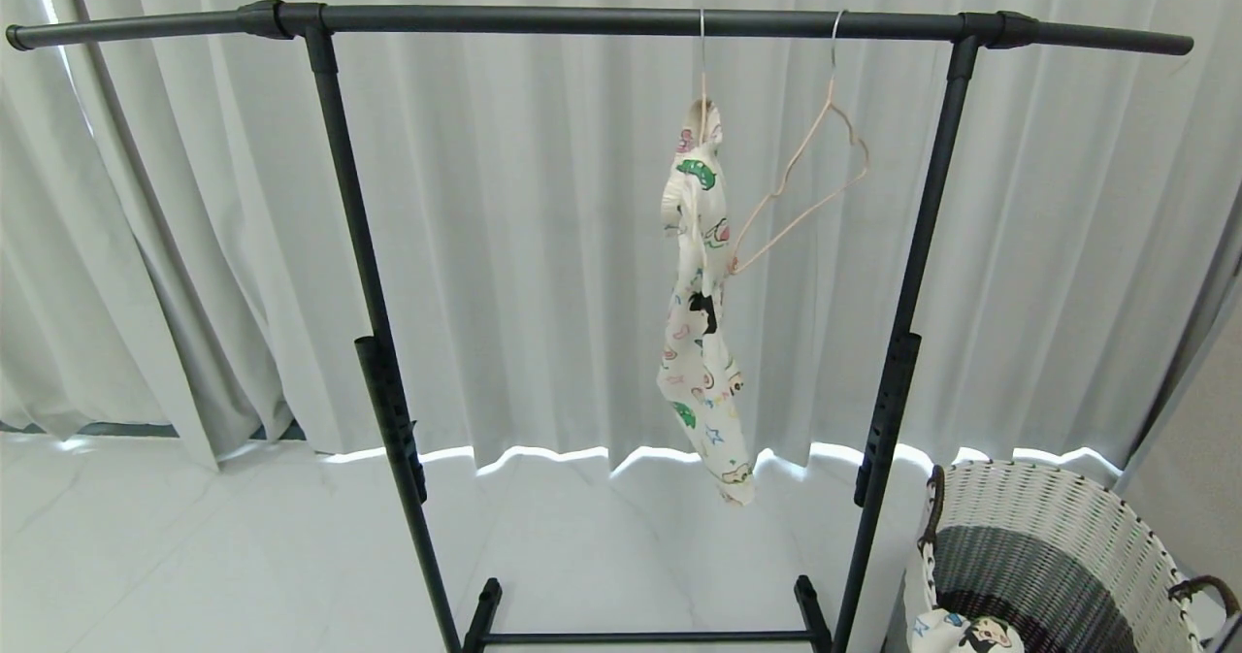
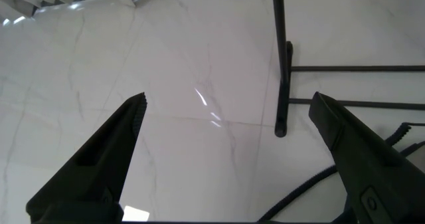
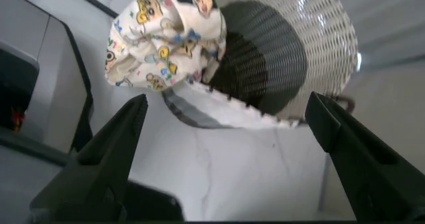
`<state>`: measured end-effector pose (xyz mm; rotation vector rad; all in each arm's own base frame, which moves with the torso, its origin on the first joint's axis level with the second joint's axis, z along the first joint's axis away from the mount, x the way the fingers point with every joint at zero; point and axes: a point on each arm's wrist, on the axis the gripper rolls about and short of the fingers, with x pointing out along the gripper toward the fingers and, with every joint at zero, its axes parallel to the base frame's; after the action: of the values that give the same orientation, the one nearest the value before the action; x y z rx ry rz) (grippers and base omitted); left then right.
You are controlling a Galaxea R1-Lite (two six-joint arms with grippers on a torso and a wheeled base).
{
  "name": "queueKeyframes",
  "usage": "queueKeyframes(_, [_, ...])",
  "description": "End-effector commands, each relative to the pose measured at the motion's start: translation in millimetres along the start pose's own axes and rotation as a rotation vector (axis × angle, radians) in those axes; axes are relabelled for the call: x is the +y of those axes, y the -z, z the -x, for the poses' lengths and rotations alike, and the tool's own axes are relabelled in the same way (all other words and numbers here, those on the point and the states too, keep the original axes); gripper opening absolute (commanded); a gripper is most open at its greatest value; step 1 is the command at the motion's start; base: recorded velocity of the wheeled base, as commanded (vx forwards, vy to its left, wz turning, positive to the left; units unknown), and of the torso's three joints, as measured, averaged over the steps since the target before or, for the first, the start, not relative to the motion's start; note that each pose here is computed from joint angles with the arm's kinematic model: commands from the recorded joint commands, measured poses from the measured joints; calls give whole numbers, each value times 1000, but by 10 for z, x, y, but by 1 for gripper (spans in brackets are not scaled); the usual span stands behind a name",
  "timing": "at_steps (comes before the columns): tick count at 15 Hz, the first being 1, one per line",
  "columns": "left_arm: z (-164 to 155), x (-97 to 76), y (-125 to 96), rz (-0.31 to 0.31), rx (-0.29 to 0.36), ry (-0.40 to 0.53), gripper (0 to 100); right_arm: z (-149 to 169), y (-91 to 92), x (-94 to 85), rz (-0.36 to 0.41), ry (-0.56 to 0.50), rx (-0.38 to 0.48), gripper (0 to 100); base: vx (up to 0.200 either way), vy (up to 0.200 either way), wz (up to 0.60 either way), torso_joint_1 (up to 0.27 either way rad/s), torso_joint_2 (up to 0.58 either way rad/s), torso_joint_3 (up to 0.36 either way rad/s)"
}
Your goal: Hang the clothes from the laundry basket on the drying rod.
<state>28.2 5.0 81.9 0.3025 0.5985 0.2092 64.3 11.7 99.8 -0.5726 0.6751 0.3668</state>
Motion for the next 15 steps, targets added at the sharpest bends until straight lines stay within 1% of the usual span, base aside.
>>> queueKeyframes(1, [-2,-1,-1,-2,1,2,100,-562,-214,-46,92,-150,106,100,0,0,0,0,0,0])
queueKeyframes(2, [-3,-1,-2,-2,3,1,100,-634,-244,-30,107,-167,110,100,0,0,0,0,0,0])
queueKeyframes(3, [-3,-1,-2,-2,3,1,100,-858,-316,22,140,-207,117,100,0,0,0,0,0,0])
queueKeyframes(4, [-2,0,-1,-1,2,-1,100,-986,-326,61,156,-225,130,100,0,0,0,0,0,0])
queueKeyframes(5, [-2,-1,0,-2,4,-1,100,-1036,-317,76,159,-235,143,100,0,0,0,0,0,0])
queueKeyframes(6, [-2,0,-1,-1,2,-1,100,-1103,-272,107,162,-259,187,100,0,0,0,0,0,0])
queueKeyframes(7, [-3,-1,-2,-2,4,-1,100,-1152,-251,119,160,-272,214,100,0,0,0,0,0,0])
queueKeyframes(8, [-3,-1,-2,-2,4,-1,100,-1184,-251,118,153,-274,222,100,0,0,0,0,0,0])
queueKeyframes(10, [-3,-1,0,-2,5,0,100,-1310,-257,23,112,-238,243,100,0,0,0,0,0,0])
queueKeyframes(12, [-3,-1,0,-2,5,0,100,-1373,-229,-82,73,-177,286,100,0,0,0,0,0,0])
queueKeyframes(15, [7,5,3,2,-8,-10,100,-1427,-201,-233,13,-126,298,100,0,0,0,0,0,0])
